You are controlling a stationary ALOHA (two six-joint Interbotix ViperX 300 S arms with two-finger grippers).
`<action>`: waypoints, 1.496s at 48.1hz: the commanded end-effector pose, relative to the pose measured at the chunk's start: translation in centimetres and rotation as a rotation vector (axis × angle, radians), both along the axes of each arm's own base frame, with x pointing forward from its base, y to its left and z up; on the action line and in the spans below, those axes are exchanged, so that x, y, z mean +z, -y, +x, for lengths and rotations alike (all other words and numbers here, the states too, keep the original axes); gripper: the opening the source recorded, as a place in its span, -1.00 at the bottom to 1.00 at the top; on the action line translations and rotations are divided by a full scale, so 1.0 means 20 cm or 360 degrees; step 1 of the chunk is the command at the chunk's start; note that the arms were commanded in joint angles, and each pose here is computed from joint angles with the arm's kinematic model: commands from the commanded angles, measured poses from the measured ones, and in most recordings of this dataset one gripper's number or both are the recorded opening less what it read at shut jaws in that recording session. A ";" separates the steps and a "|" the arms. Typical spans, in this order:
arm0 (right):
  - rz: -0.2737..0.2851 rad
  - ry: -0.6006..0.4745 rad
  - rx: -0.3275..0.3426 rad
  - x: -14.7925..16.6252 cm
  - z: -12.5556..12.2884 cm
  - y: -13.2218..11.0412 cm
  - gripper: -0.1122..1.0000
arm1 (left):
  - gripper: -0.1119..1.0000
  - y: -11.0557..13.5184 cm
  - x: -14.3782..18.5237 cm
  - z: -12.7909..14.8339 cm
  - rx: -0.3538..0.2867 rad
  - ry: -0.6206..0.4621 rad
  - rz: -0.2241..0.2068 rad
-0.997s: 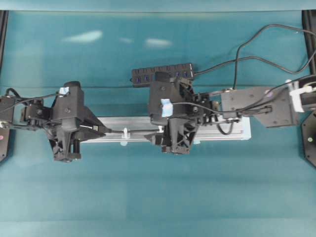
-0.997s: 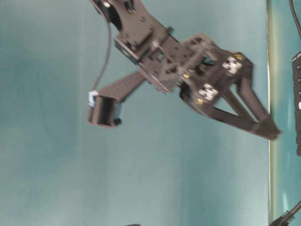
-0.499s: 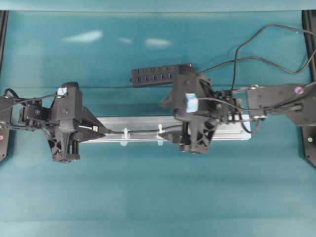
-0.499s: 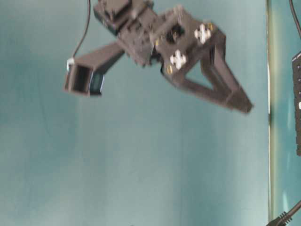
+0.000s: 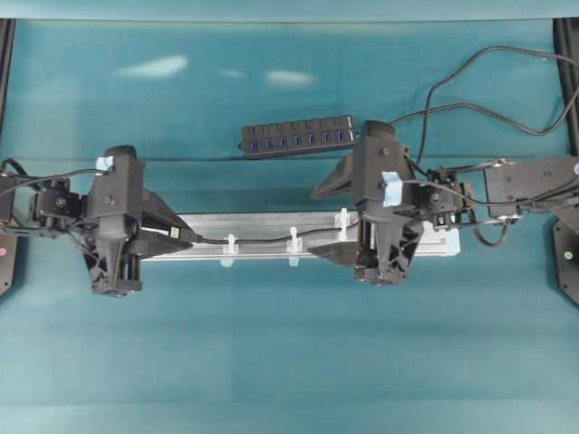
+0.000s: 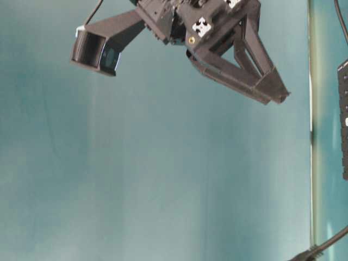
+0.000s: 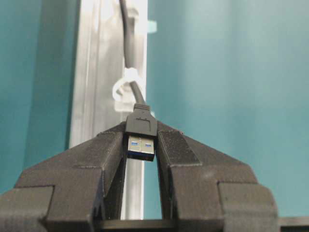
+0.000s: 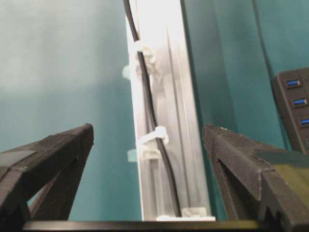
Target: Pass the USB cable through three rings with both arms.
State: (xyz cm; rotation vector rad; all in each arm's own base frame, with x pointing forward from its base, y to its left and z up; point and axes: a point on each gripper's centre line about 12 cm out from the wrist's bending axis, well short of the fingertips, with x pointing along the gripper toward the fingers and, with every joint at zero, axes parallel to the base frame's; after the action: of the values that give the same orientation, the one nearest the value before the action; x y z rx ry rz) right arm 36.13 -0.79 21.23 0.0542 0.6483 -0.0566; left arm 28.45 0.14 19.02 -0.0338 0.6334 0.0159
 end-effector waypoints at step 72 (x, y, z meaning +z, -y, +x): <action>0.0025 0.0104 0.0007 0.04 -0.01 -0.01 0.84 | -0.42 0.01 0.12 0.00 -0.0010 0.0124 0.0004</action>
State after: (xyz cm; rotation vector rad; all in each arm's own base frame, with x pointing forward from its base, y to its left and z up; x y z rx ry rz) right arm 35.86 -0.68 21.24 0.0579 0.6141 -0.0473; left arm 28.12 0.10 20.31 -0.0335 0.5889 0.0137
